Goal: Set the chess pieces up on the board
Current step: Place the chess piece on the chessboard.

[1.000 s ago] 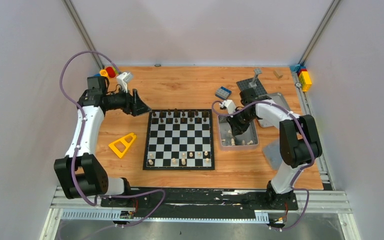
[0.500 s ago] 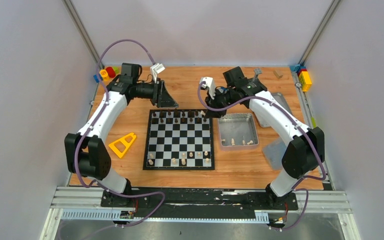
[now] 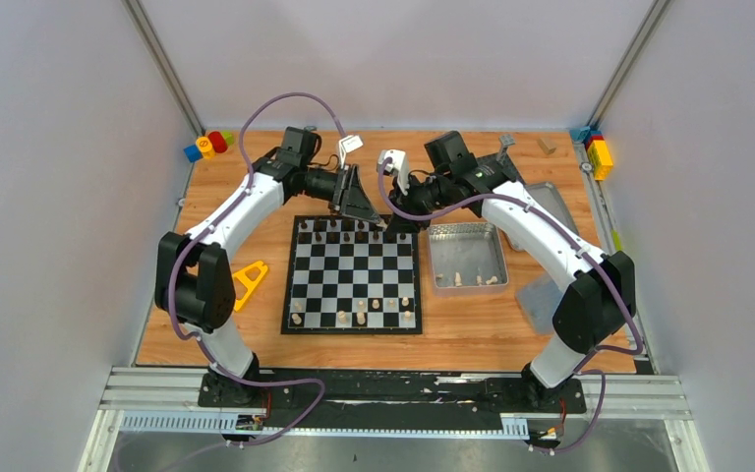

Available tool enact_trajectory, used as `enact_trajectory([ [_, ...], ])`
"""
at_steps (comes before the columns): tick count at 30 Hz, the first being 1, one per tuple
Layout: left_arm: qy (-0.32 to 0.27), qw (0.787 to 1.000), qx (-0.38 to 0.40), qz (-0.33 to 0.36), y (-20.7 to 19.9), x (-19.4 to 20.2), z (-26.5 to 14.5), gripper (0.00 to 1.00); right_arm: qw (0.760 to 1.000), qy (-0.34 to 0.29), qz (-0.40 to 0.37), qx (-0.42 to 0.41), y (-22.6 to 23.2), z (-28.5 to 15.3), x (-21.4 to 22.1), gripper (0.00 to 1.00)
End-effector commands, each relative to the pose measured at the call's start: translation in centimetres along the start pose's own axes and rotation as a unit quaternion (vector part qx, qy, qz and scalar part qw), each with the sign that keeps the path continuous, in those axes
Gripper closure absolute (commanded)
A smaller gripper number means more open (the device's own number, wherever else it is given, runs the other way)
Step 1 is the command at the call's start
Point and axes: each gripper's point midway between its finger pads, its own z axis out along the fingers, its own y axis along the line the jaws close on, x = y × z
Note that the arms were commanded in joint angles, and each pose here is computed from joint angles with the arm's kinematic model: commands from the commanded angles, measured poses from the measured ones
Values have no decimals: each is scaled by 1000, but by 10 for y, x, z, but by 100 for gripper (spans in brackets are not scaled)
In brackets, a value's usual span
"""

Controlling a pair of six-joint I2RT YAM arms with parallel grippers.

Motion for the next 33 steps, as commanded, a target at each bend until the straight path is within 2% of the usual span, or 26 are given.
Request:
enact_trajectory([
  [1,1,1000,24,13,-14,-9,5,47,999,-43,-22,5,2,-7,-32,100],
  [12,15,999,34,11,-15,-3,15,56,999,-38,-21,8,0,-4,-29,100],
  [18,18,999,35,7,-11,-1,17,69,999,-39,-22,7,0,-3,-29,100],
  [22,18,999,40,10,-11,-1,17,85,999,-40,-22,8,0,-4,-30,100],
  [24,17,999,42,13,-12,-2,17,91,999,-43,-20,13,-1,-7,-33,93],
  [30,0,997,46,61,-23,-8,12,99,995,-102,6,17,-4,-37,-62,58],
  [33,-26,993,49,109,-32,-18,10,100,989,-148,20,20,-7,-61,-81,49],
])
